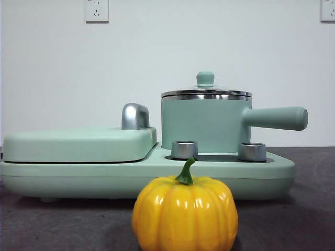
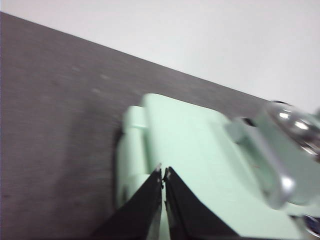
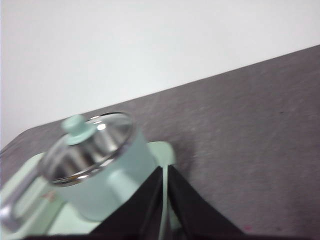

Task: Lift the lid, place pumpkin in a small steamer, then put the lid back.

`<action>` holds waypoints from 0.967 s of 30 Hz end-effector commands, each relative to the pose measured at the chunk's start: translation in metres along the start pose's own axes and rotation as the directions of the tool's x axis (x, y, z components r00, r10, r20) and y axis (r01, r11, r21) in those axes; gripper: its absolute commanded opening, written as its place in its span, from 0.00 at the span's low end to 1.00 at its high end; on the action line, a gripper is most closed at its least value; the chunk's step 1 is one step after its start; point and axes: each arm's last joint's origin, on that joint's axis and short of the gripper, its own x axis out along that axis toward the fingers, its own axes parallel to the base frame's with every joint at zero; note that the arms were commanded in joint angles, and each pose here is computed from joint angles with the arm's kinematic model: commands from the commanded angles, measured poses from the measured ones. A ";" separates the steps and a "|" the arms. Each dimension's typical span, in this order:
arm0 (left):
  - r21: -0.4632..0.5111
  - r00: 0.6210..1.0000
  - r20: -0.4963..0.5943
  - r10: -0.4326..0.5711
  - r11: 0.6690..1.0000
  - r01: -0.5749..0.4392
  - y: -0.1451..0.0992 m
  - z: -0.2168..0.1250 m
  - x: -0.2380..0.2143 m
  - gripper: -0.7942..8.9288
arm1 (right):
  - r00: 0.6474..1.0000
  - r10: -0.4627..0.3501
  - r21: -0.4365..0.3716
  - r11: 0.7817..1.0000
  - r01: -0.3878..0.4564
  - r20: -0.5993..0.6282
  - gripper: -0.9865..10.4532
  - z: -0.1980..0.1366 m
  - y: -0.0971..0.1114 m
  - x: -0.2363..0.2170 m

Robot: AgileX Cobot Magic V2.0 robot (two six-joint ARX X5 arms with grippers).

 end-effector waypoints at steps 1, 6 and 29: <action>-0.010 0.998 -0.029 -0.064 0.998 0.064 -0.012 0.021 0.001 0.09 | 0.998 0.051 -0.038 0.998 -0.052 -0.027 0.10 0.021 0.012 -0.004; 0.008 0.973 -0.127 -0.195 0.980 0.198 -0.035 0.057 0.010 0.09 | 0.977 0.137 -0.110 0.982 -0.156 -0.166 0.10 0.052 0.029 -0.004; 0.001 0.864 -0.332 -0.380 0.915 0.403 -0.071 0.096 0.053 0.57 | 0.891 0.261 -0.150 0.930 -0.335 -0.372 0.54 0.087 0.044 0.014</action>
